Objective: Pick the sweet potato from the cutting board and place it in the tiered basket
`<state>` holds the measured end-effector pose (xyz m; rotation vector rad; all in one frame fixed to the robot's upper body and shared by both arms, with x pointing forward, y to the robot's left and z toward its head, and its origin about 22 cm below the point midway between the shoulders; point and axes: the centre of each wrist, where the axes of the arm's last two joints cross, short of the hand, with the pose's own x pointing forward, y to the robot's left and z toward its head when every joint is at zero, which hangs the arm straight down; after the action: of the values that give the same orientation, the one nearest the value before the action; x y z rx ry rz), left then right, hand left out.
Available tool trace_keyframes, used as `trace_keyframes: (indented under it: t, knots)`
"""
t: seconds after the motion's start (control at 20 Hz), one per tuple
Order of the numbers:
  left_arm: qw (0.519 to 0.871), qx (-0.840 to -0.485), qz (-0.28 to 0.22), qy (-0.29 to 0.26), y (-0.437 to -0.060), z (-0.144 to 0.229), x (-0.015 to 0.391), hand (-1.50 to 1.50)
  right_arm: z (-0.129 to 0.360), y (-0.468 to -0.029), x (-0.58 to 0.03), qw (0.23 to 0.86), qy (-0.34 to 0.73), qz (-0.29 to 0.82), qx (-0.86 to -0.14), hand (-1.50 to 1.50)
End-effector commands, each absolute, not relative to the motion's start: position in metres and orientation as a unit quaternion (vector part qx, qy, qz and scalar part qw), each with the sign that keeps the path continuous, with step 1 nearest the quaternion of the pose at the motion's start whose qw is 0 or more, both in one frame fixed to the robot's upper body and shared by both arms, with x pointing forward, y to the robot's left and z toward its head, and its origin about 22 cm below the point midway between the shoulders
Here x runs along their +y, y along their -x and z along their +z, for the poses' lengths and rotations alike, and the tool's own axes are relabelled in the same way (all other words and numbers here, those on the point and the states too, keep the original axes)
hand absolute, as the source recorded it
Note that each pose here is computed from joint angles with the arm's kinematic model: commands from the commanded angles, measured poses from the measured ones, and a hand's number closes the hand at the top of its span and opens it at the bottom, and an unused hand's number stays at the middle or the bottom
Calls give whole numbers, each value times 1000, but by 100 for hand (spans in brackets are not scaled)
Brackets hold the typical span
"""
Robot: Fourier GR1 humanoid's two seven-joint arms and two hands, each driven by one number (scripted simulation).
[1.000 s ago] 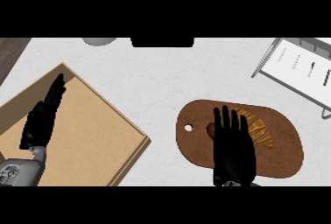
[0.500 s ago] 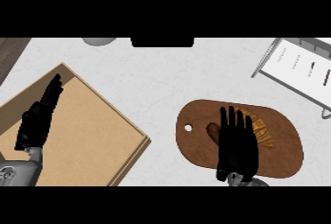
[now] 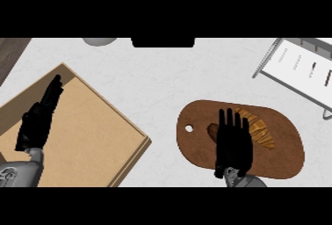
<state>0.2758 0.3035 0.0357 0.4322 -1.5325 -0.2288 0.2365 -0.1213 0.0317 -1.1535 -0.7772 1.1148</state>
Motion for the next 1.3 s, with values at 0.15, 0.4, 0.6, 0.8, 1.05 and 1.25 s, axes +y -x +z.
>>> trace_keyframes:
  t: [0.15, 0.4, 0.6, 0.8, 1.05, 1.25]
  knots:
    - [693, -688, -104, -188, -290, 45, 287, 0, 9, -245, -132, 650, 478, 490, -329, -150]
    - [686, -693, -101, -196, -288, 37, 289, 0, 0, -264, -132, 663, 457, 526, -275, 150]
    - [686, -693, -105, -198, -268, 34, 311, 0, -8, -251, -128, 574, 482, 598, -283, 150]
    - [697, -686, -98, -184, -282, 28, 300, 0, -9, -258, -136, 596, 473, 567, -315, 150]
    - [691, -691, -102, -189, -276, 41, 290, 0, 21, -282, -116, 670, 438, 485, -352, 150]
    - [679, -704, -116, -174, -285, 45, 286, 0, 61, -343, -151, 767, 432, 321, -350, 150]
